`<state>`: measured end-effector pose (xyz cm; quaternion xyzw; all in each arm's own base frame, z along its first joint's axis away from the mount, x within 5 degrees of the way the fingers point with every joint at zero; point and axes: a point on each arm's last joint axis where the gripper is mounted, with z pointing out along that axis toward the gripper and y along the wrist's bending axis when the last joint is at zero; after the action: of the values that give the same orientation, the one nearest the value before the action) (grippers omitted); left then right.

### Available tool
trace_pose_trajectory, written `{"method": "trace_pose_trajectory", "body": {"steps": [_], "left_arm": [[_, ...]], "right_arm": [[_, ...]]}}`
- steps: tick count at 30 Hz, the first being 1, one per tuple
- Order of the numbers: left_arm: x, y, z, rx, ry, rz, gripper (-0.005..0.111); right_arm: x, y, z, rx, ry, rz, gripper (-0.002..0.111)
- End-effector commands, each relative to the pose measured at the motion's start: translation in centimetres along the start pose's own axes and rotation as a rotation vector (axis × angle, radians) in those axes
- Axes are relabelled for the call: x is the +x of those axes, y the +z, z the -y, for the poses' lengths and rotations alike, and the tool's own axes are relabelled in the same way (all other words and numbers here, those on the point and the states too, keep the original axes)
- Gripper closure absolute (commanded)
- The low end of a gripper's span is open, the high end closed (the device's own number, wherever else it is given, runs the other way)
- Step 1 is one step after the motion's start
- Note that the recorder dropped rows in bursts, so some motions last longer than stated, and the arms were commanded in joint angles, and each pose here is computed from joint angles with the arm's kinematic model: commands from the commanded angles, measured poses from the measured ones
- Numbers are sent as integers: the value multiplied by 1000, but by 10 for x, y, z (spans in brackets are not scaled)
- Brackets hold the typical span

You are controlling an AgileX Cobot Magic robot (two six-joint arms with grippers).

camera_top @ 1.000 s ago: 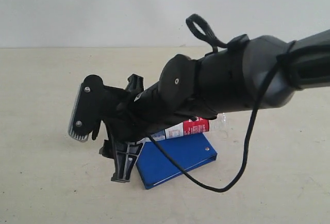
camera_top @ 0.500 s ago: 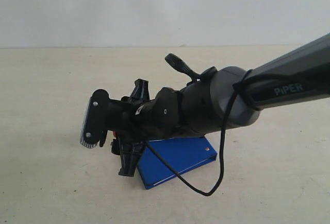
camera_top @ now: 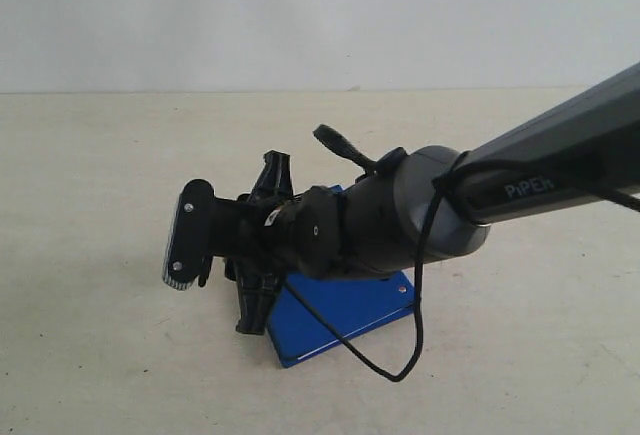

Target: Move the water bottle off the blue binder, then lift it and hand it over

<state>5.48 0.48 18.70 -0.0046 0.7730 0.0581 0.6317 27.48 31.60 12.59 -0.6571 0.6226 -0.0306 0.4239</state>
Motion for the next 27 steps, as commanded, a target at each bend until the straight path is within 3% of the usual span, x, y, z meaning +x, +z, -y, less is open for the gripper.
{"method": "trace_pose_trajectory", "body": {"steps": [1, 4, 10, 14, 23, 27], "left_arm": [[-2, 0, 0, 8, -5, 15, 102], [-2, 0, 0, 8, -5, 15, 102], [-2, 0, 0, 8, -5, 15, 102], [-2, 0, 0, 8, -5, 15, 102], [-2, 0, 0, 8, -5, 15, 102], [-2, 0, 0, 8, -5, 15, 102]], "right_arm": [[0, -2, 4, 29, 29, -11, 80], [-8, -16, 20, 103, 94, 10, 80], [-27, -74, 77, 453, 287, 85, 80], [-27, -110, 100, 613, 423, 65, 80], [12, -135, 128, 862, 493, -179, 80], [37, -140, 143, 955, 672, -188, 80]]}}
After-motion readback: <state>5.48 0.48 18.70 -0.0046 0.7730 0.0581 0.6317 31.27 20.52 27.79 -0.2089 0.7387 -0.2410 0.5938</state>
